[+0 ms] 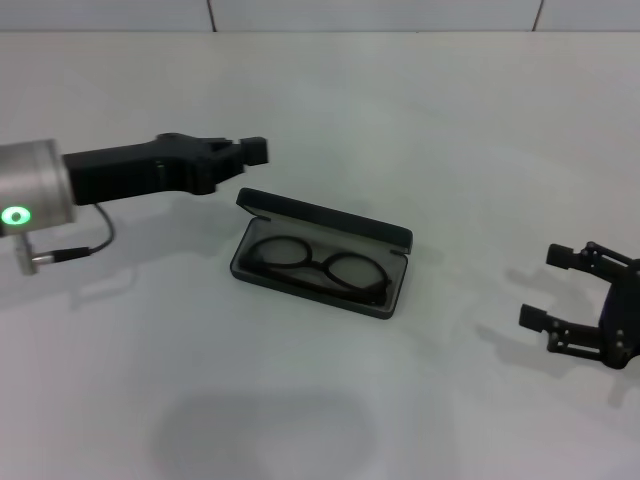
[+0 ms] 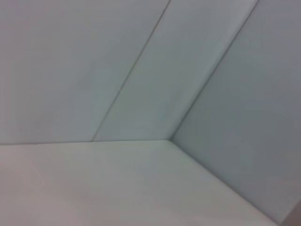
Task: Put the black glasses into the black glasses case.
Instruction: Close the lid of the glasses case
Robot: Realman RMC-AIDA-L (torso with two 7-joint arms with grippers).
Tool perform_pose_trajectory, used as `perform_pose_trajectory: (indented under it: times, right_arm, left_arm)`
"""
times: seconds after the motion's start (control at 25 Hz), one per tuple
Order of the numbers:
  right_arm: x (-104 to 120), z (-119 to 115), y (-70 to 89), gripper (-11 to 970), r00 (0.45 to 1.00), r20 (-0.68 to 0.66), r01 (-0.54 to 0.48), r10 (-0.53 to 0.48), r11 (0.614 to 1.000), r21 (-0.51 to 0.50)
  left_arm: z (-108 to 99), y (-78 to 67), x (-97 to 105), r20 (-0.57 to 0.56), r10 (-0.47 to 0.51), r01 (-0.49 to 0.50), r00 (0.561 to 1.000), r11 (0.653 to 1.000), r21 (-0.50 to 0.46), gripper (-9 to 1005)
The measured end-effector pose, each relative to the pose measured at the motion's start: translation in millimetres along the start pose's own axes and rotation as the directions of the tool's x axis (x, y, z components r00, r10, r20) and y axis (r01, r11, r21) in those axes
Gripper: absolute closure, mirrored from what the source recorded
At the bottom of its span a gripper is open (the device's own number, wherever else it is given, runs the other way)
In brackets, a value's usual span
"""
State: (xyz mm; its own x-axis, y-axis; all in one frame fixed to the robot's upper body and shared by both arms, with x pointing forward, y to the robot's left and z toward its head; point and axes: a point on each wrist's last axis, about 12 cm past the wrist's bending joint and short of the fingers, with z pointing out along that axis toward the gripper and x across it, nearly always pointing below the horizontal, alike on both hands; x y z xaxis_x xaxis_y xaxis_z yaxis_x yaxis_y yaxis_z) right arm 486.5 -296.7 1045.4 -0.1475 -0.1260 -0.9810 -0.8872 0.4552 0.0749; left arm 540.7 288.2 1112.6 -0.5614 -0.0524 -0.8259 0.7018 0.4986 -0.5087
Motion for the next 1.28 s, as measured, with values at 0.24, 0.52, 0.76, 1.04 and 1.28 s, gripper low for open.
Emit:
perform_pose_trajectory:
  times: [0.24,0.52,0.76,1.04,1.28]
  right_arm:
    - [5,3,4.0,116,1.0,-0.004,0.001,-0.001,1.0,-0.007]
    - [8,4,6.9,116,1.0,-0.001,-0.002,0.002,1.0,-0.006]
    - [9,4,6.7,116,1.0,0.001,-0.001,0.001,1.0,-0.002]
    - [9,3,6.6,116,1.0,0.002,0.005,-0.005,1.0,0.001]
    - [9,3,6.4,116,1.0,0.003,0.006,-0.006,1.0,0.004]
  left_arm:
    - [42,3.5,14,-0.08,0.035,-0.04,0.996,0.997,-0.07,987]
    - [60,3.1,14,-0.104,0.069,-0.08,0.992,0.991,-0.104,981]
    - [64,1.0,16,-0.12,0.076,-0.087,0.99,0.992,-0.093,976]
    - [61,2.7,22,-0.145,0.064,-0.079,0.987,0.992,-0.103,969]
    - [61,2.4,26,-0.164,0.066,-0.084,0.984,0.991,-0.101,964]
